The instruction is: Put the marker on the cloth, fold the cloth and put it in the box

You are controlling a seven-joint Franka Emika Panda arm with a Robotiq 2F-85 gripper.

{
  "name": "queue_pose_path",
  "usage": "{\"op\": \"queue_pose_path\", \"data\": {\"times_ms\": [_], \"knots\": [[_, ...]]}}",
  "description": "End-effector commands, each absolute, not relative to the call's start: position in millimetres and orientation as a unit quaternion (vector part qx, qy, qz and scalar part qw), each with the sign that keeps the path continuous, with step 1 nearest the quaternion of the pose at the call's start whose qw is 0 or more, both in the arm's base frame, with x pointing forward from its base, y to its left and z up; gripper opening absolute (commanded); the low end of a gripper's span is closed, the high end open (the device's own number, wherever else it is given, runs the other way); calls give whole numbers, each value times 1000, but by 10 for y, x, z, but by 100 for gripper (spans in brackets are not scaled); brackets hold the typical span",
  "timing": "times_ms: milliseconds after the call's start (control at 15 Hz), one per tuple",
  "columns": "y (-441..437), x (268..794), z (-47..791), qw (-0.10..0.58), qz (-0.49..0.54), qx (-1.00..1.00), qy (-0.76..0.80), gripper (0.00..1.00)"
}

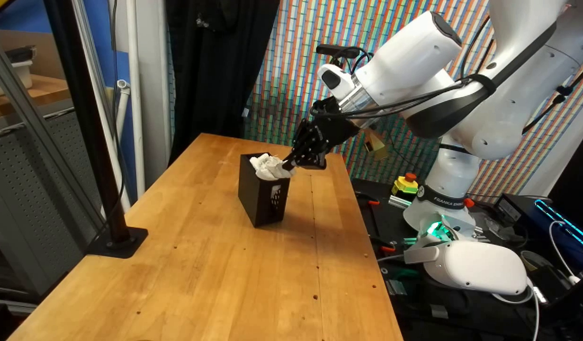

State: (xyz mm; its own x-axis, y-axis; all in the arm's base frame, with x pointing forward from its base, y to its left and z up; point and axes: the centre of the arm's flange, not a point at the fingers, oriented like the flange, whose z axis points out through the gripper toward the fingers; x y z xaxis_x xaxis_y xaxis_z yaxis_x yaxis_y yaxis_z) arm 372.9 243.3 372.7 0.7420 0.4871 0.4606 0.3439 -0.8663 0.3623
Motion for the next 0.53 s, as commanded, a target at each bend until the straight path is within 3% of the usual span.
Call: {"op": "queue_pose_path", "data": {"times_ms": [0,467], "knots": [[2421,3940,3934,141,316,918,193,10],[2311,4219,4008,179,332,911,166,9]]}}
